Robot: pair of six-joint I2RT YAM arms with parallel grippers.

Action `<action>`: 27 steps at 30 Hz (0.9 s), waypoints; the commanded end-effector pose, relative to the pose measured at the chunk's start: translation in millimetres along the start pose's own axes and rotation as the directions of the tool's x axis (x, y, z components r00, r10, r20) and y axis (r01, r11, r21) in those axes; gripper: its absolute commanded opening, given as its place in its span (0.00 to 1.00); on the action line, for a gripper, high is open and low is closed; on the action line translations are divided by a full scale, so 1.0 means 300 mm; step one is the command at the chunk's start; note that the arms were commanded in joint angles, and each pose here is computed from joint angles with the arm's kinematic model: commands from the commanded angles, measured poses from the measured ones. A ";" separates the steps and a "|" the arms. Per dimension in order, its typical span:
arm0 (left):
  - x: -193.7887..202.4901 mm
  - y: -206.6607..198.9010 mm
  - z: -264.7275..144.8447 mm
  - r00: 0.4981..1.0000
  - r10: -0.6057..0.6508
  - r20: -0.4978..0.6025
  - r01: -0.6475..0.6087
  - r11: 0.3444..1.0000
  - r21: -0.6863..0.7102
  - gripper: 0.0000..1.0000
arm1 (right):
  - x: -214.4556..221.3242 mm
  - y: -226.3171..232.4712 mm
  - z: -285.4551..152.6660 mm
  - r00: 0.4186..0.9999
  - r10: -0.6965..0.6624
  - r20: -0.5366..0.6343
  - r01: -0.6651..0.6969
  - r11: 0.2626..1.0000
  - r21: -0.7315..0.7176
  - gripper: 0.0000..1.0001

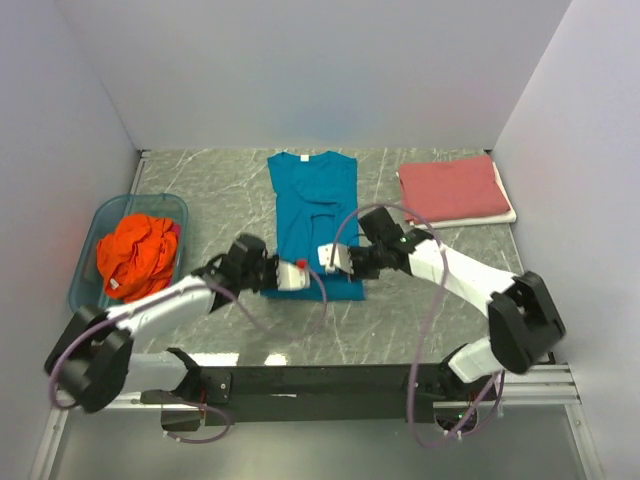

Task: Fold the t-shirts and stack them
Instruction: Fold the tshirt

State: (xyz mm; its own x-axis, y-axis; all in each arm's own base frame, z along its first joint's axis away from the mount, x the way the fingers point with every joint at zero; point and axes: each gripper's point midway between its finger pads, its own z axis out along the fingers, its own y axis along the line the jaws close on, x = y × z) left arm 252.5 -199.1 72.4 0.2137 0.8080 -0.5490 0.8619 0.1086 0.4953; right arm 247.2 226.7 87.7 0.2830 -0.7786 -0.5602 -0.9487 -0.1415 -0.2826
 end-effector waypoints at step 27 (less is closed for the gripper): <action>0.050 0.713 0.329 0.998 0.002 0.062 0.007 0.990 -0.143 0.00 | 0.210 -0.740 0.077 0.932 0.356 -0.068 -0.299 0.862 0.409 0.00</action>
State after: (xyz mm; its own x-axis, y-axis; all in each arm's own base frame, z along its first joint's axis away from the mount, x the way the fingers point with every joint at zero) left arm 471.0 -217.9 88.7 0.1996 0.7836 -0.5883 0.8091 0.2069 0.5500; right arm 459.2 216.9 79.9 -0.0889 -0.8368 -0.5402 -0.8743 0.3254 -0.3601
